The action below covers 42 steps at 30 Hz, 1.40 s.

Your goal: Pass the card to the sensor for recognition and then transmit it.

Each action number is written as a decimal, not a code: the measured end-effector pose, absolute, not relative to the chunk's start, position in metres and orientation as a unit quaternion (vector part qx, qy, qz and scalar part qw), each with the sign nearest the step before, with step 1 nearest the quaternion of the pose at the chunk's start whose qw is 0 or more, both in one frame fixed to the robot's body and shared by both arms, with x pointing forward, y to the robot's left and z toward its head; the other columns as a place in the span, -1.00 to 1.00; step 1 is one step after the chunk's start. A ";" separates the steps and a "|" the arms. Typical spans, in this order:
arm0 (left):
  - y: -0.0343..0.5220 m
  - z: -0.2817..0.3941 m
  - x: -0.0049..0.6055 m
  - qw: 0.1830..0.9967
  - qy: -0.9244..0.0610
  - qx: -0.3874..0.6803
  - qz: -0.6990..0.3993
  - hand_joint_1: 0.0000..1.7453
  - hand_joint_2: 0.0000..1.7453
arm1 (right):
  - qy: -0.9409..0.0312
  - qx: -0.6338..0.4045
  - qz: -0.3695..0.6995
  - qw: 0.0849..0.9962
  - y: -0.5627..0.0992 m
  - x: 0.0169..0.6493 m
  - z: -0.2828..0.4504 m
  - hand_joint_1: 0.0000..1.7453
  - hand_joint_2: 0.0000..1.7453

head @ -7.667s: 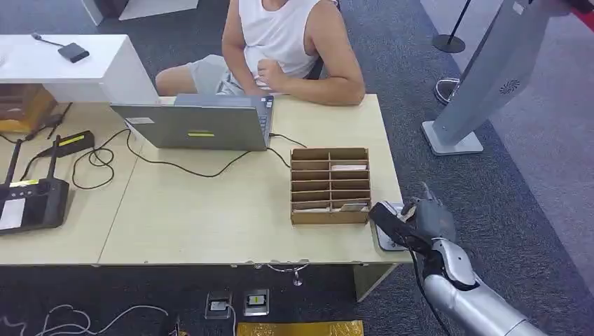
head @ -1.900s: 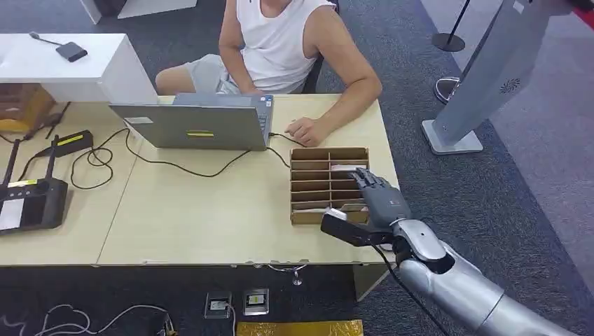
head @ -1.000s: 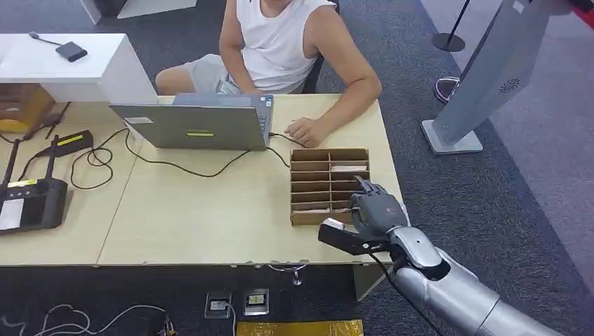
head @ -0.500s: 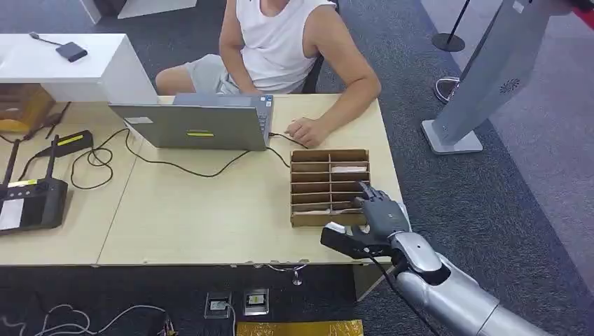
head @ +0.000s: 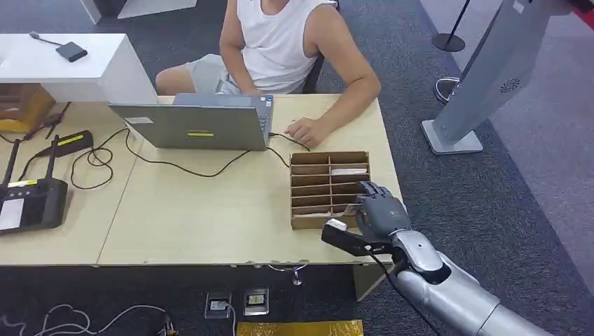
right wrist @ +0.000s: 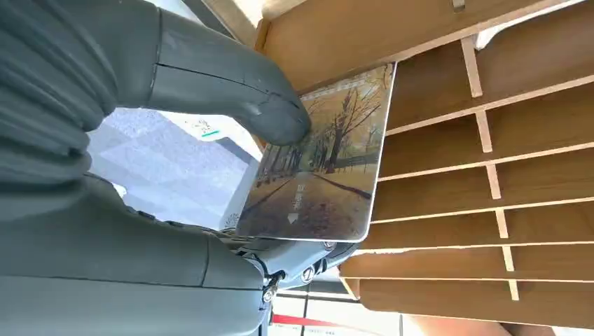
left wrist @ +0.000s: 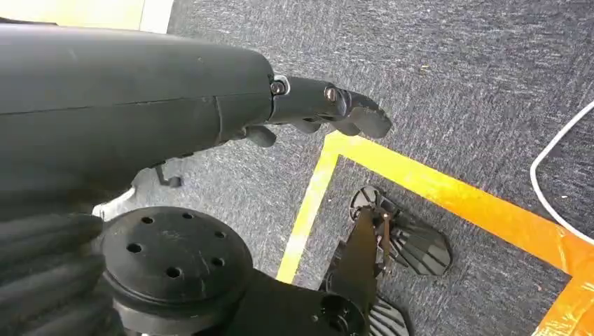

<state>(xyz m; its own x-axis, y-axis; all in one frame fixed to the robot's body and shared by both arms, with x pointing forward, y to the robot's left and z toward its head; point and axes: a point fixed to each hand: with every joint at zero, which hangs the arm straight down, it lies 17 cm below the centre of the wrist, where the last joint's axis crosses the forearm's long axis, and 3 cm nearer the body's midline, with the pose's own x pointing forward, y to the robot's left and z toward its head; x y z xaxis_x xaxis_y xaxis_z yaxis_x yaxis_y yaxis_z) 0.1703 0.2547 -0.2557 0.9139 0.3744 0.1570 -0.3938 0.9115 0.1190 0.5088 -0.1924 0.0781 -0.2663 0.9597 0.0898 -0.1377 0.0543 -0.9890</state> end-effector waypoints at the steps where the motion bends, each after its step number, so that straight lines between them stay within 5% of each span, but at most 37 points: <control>1: 0.255 -0.256 0.170 0.975 -0.065 0.075 0.197 -1.00 1.00 | -0.548 -0.375 0.577 0.475 -0.192 0.509 0.078 1.00 1.00; 16: 0.254 -0.256 0.170 0.975 -0.065 0.075 0.197 -1.00 1.00 | -0.587 -0.420 0.537 0.436 -0.192 0.527 0.126 1.00 1.00; 23: 0.253 -0.256 0.170 0.976 -0.065 0.074 0.197 -1.00 1.00 | -0.644 -0.481 0.455 0.383 -0.197 0.561 0.250 1.00 1.00; 32: 0.249 -0.254 0.175 0.976 -0.069 0.064 0.195 -1.00 1.00 | -0.659 -0.503 0.438 0.347 -0.192 0.573 0.322 1.00 1.00; 42: 0.249 -0.253 0.178 0.976 -0.071 0.063 0.195 -1.00 1.00 | -0.622 -0.506 0.494 0.337 -0.174 0.591 0.293 1.00 1.00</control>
<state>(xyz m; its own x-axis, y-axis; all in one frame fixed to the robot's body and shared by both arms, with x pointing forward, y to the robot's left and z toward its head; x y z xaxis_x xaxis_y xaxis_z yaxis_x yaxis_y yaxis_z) 0.1781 0.2486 -0.2535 0.9136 0.3721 0.1642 -0.3902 0.9157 0.0958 0.5911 -0.1739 0.2935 -0.2605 0.9621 -0.0812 0.2966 -0.0003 -0.9550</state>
